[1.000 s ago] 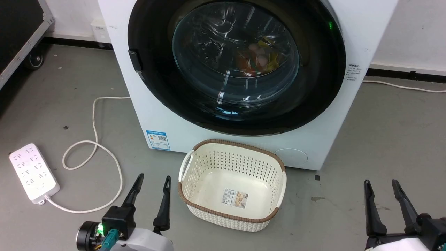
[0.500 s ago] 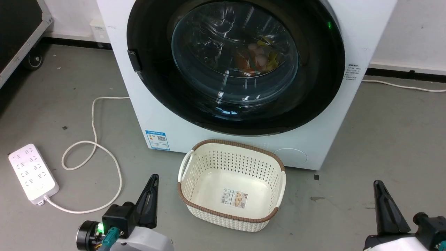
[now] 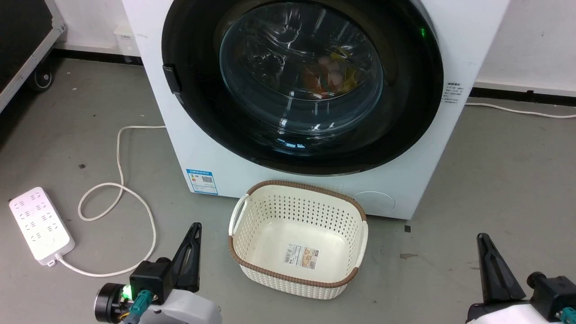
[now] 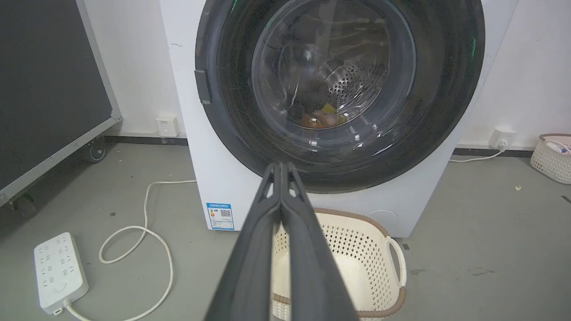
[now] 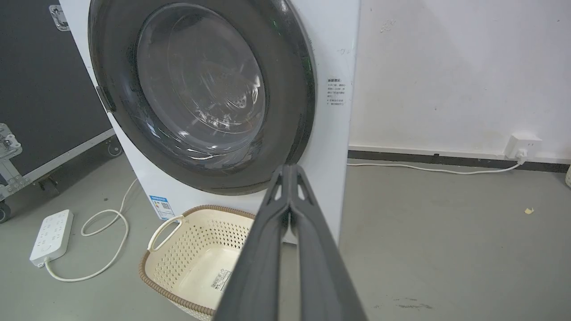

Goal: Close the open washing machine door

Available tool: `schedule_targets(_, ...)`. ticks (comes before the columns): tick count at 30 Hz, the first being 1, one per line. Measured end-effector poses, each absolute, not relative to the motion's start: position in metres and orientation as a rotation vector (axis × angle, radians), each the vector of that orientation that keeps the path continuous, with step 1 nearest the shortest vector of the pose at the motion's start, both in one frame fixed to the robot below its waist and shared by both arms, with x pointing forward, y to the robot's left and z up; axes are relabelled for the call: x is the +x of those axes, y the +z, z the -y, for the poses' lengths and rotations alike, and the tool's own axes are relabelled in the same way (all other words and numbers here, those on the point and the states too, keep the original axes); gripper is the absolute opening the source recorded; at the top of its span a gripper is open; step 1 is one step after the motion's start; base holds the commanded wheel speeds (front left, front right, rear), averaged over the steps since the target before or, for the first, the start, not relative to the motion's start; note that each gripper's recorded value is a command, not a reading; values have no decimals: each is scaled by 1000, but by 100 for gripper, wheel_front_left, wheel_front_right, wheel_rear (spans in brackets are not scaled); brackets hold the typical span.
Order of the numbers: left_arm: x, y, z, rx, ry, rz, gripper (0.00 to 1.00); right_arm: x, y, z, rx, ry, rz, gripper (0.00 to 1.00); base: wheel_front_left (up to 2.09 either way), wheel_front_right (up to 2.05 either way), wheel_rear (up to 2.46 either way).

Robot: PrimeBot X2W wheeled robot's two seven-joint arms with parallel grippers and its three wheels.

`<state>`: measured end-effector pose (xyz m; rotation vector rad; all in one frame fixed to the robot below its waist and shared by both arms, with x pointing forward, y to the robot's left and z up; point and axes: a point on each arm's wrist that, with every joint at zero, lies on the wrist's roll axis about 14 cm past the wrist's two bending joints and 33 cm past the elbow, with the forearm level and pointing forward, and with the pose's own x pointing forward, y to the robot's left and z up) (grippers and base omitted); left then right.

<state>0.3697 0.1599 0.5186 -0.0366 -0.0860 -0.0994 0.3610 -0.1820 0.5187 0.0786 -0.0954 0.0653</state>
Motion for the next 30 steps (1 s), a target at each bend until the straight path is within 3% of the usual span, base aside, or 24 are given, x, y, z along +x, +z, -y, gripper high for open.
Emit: schedule_targets(30, 373, 524, -163, -11, -80, 70, 0, 363, 518, 175, 43, 87, 56, 0, 0, 0, 0)
